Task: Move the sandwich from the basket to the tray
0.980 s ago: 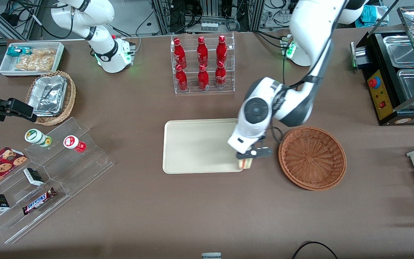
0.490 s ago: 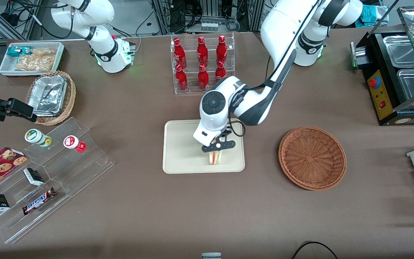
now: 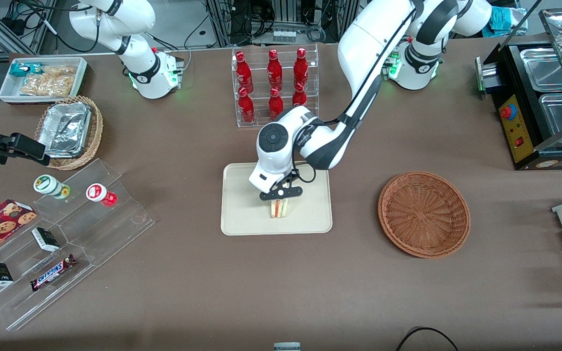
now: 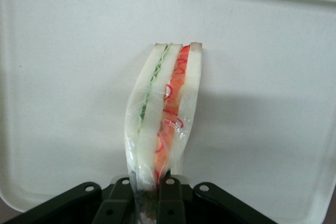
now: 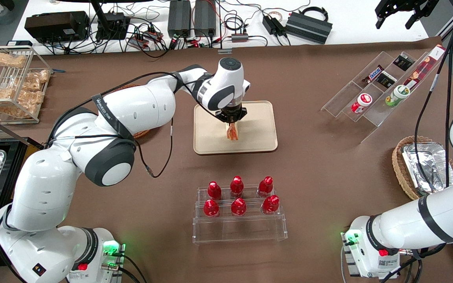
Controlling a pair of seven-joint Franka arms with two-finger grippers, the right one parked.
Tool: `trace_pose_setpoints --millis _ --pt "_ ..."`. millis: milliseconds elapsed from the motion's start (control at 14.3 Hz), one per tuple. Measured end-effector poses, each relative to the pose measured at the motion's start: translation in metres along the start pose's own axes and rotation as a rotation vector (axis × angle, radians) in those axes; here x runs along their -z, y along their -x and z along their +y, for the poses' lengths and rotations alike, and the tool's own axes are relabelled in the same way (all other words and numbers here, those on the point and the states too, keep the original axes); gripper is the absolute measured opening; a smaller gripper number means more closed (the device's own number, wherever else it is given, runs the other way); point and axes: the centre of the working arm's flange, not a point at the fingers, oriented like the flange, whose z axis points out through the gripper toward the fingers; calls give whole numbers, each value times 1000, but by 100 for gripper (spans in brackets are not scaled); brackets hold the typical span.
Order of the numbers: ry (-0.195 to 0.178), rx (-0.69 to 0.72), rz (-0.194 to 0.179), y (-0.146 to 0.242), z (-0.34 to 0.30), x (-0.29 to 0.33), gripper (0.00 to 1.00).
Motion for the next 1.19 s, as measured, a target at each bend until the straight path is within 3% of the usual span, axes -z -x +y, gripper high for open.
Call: trace_pose_setpoints --millis 350,560,770,1050,1190 --pt "13 0 16 -3 4 24 69" --pt "-34 41 19 -18 -16 58 98" --pt "-107 127 -5 -43 -59 101 100" --pt "-124 208 -31 -75 -127 122 100" --pt "-120 178 -46 -92 -171 136 100"
